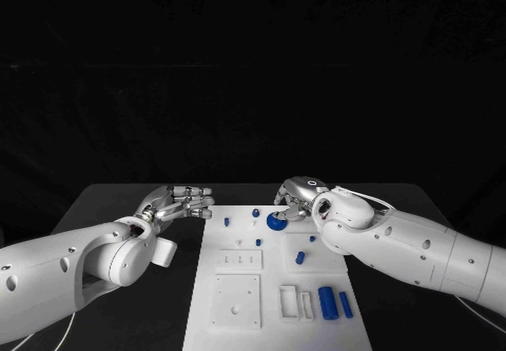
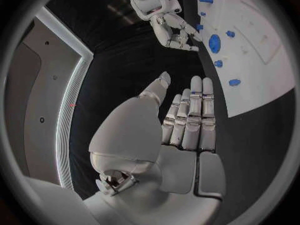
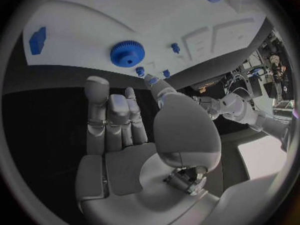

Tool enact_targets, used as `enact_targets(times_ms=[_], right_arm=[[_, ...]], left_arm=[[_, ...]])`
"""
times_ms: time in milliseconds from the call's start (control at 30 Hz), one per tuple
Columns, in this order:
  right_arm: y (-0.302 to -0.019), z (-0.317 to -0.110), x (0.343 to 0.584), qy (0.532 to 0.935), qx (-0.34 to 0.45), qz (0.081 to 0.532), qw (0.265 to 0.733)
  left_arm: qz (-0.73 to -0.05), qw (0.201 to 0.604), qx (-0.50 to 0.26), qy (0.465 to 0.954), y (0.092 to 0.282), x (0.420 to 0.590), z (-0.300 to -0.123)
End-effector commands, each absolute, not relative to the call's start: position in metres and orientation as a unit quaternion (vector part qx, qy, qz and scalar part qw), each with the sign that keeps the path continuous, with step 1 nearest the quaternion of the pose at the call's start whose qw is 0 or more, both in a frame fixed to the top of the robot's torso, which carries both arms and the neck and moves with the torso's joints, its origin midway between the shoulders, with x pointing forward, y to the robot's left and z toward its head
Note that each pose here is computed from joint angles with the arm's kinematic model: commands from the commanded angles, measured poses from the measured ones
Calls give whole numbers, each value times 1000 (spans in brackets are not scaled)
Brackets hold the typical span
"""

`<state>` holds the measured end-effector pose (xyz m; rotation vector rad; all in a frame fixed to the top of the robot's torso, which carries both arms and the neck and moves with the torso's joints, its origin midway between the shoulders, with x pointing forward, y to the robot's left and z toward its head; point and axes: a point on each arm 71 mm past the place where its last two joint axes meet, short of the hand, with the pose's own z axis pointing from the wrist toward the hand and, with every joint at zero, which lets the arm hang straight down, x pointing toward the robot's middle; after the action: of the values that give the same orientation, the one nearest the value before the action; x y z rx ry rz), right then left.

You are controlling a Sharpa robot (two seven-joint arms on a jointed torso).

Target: Assemble the parts on the task board

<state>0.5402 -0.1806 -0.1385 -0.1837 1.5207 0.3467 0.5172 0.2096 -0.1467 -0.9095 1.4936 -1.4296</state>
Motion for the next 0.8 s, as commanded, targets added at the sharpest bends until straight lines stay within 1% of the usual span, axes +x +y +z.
enact_targets(times_ms=[33,333,800], right_arm=[[-178,-138,540,680,-86,150,712],[-176,-144,542,692,-87,145,702],[-179,-165,548,721,-78,137,674]], left_arm=[[-578,424,-360,597,207,517,-145],[-578,425,-361,596,208,516,-145],[-578,424,-360,597,207,517,-145]])
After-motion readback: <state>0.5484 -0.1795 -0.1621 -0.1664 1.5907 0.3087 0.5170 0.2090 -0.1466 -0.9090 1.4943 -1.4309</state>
